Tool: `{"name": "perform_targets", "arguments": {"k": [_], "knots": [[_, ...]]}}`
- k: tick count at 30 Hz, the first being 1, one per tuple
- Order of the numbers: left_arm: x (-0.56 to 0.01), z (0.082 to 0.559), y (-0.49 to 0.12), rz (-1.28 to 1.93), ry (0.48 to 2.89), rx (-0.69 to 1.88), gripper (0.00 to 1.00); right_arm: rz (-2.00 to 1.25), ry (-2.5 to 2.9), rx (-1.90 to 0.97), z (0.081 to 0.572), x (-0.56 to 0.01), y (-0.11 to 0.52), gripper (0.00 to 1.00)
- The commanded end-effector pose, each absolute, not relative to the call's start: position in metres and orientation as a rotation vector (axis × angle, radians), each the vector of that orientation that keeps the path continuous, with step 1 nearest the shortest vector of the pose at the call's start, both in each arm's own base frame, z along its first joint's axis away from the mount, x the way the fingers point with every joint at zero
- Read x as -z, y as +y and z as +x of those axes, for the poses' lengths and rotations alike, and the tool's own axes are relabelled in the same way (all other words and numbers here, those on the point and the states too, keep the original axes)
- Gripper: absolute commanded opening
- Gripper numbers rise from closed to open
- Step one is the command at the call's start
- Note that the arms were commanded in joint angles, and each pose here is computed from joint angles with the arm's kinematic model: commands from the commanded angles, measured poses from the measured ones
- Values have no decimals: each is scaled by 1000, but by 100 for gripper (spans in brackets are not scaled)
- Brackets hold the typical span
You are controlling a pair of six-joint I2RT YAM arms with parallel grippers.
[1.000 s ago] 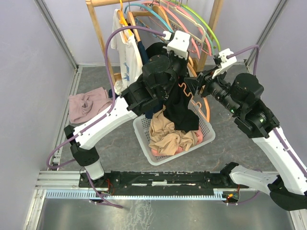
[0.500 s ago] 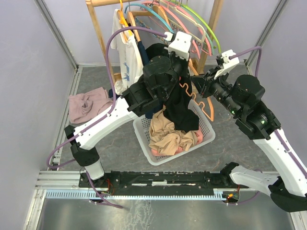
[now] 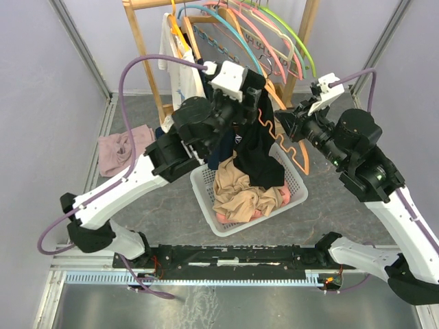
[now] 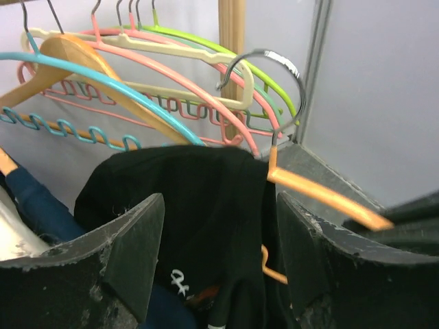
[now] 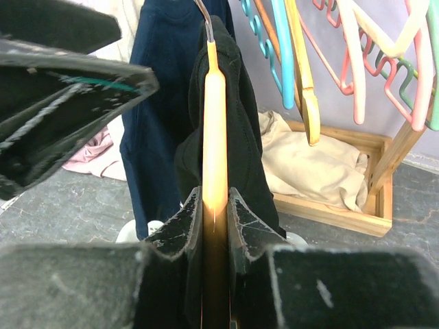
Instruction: Remove the t-shirt from the hanger
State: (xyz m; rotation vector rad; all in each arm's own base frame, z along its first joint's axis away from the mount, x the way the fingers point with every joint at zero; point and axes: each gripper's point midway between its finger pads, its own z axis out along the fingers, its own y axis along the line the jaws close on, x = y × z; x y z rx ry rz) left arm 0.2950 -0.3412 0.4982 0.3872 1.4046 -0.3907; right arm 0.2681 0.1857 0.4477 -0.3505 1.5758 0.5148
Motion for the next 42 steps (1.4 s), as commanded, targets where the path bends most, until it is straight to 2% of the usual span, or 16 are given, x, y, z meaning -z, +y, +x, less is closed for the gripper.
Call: {"name": "perform_targets", "arguments": {"k": [1, 10, 18, 20, 24, 28, 31, 42], "knots": [[-521, 273, -324, 379, 1293, 499, 73, -315, 1399, -543, 252, -501, 173, 1], [-497, 276, -351, 531, 1293, 561, 72, -335, 1343, -590, 232, -517, 168, 2], [-497, 293, -368, 526, 1294, 537, 71, -344, 1333, -605, 226, -519, 167, 2], [-500, 299, -367, 497, 1296, 520, 64, -343, 1331, -607, 224, -519, 167, 2], [-508, 304, -362, 453, 1285, 503, 41, -344, 1330, -607, 222, -519, 165, 2], [-508, 303, -362, 451, 1286, 506, 24, -336, 1327, -595, 219, -518, 160, 2], [-510, 304, -358, 435, 1287, 495, 5, -333, 1322, -594, 216, -519, 157, 2], [-553, 334, -322, 230, 1293, 307, 3, -329, 1316, -572, 196, -517, 138, 2]]}}
